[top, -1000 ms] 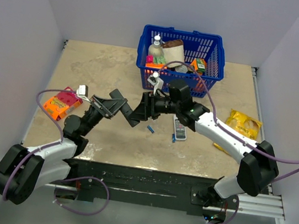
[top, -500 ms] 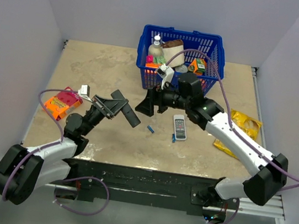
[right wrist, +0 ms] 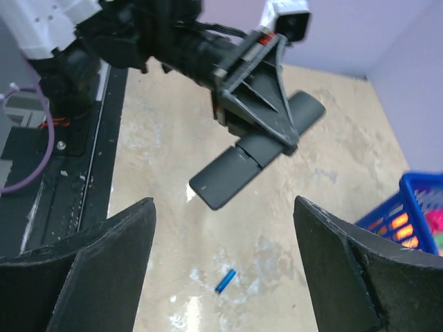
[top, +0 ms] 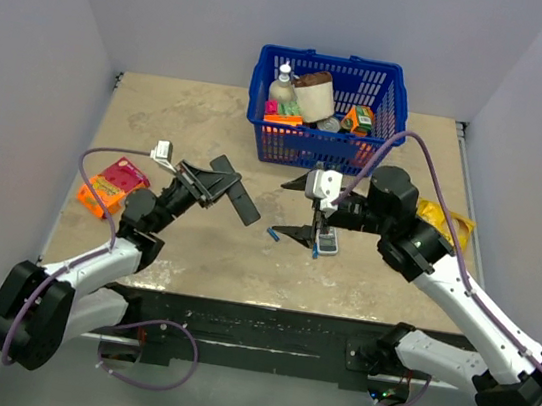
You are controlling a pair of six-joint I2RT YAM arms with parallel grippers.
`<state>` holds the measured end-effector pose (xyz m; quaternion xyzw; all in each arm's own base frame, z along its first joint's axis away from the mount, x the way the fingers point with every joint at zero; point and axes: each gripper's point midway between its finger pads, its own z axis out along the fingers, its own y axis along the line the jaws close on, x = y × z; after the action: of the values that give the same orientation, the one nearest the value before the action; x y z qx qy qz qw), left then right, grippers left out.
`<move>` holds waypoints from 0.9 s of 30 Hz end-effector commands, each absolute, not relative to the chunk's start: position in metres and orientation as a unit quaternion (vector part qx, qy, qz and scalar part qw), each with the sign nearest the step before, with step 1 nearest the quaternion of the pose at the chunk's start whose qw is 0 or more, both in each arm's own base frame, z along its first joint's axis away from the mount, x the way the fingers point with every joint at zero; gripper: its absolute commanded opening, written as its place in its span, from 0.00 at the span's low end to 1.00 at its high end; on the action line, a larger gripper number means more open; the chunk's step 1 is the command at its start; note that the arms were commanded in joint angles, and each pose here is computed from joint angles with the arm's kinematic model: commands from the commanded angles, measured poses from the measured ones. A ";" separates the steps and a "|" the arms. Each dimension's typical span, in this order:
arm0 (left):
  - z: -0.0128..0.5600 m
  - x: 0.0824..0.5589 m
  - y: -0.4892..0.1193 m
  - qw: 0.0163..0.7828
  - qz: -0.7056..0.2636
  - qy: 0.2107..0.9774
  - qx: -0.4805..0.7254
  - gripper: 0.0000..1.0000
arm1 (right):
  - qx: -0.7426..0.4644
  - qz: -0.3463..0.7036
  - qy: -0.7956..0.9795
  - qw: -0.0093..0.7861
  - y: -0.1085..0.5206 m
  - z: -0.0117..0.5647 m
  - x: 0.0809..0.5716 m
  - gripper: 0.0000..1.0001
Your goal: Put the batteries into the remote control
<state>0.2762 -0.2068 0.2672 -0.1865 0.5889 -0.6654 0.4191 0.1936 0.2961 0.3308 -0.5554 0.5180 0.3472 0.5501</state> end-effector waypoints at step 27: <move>0.312 0.278 -0.240 0.367 -0.680 0.626 -0.109 0.00 | -0.709 0.332 0.345 0.518 0.340 0.320 0.182 0.64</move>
<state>0.2807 -0.2332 0.2914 -0.1393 0.6356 -0.6674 0.3622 0.1794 0.3353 0.3077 -0.7010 0.3637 0.3521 0.5024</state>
